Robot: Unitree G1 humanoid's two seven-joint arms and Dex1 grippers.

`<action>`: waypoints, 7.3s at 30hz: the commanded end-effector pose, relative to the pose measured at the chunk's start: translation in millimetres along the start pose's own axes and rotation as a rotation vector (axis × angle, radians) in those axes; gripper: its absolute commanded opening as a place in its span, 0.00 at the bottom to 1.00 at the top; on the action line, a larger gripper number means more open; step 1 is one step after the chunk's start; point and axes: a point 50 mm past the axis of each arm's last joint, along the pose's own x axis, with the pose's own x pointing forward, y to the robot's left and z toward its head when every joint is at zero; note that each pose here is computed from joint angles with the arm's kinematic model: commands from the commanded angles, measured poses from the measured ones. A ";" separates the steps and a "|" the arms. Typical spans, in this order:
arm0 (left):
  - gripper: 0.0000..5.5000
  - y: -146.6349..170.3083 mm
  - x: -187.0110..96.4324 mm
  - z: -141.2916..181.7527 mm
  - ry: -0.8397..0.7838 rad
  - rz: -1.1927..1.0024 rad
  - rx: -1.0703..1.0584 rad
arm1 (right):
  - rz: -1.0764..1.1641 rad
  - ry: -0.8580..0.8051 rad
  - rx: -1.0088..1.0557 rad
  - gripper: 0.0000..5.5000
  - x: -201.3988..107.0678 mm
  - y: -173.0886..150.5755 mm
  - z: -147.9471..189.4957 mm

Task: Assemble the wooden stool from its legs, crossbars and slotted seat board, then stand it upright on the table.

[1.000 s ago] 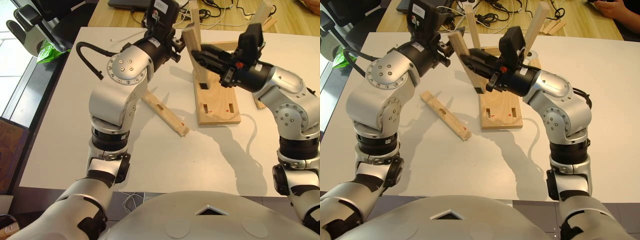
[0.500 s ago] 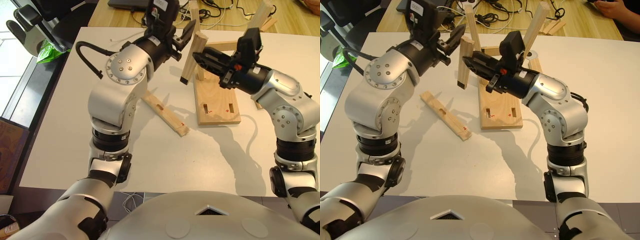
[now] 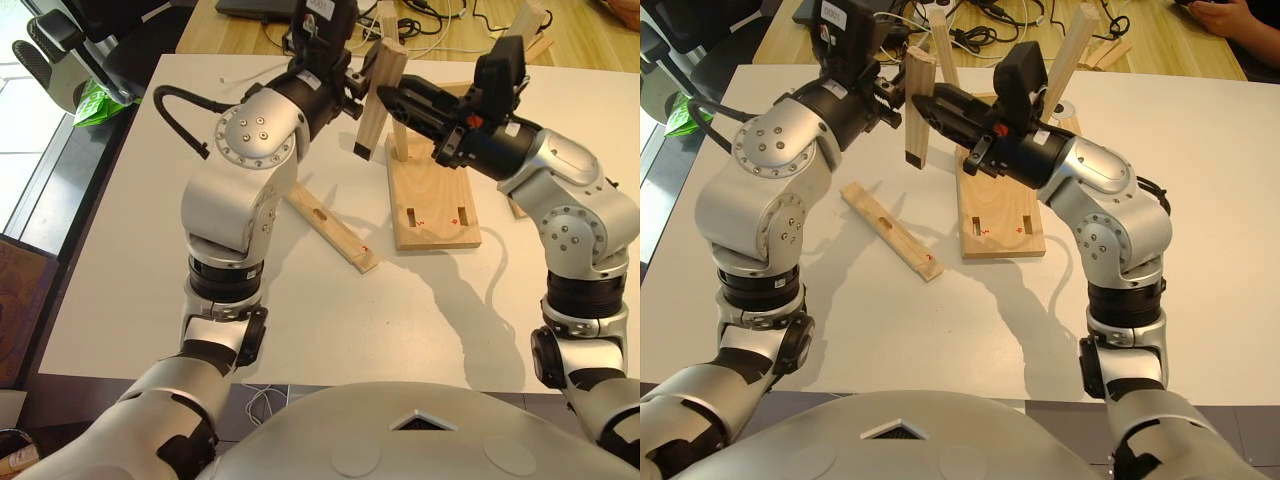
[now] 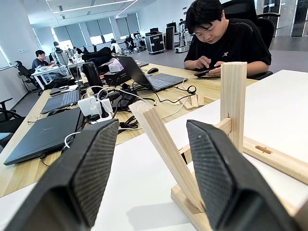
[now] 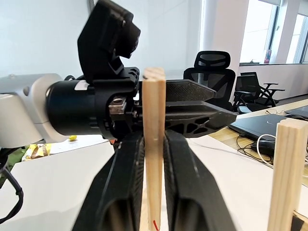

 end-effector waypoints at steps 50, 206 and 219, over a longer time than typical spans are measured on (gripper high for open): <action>0.48 9.0 -1.2 -8.7 0.027 0.011 0.051 | -0.038 -0.123 0.023 0.07 -19.6 -14.8 30.1; 0.24 -17.5 -5.6 -9.9 0.031 -0.084 0.214 | -0.089 -0.160 0.053 0.07 28.9 -11.0 12.1; 0.30 -20.1 -5.5 -16.9 0.064 -0.106 0.261 | -0.077 -0.170 0.036 0.07 28.5 -8.1 14.5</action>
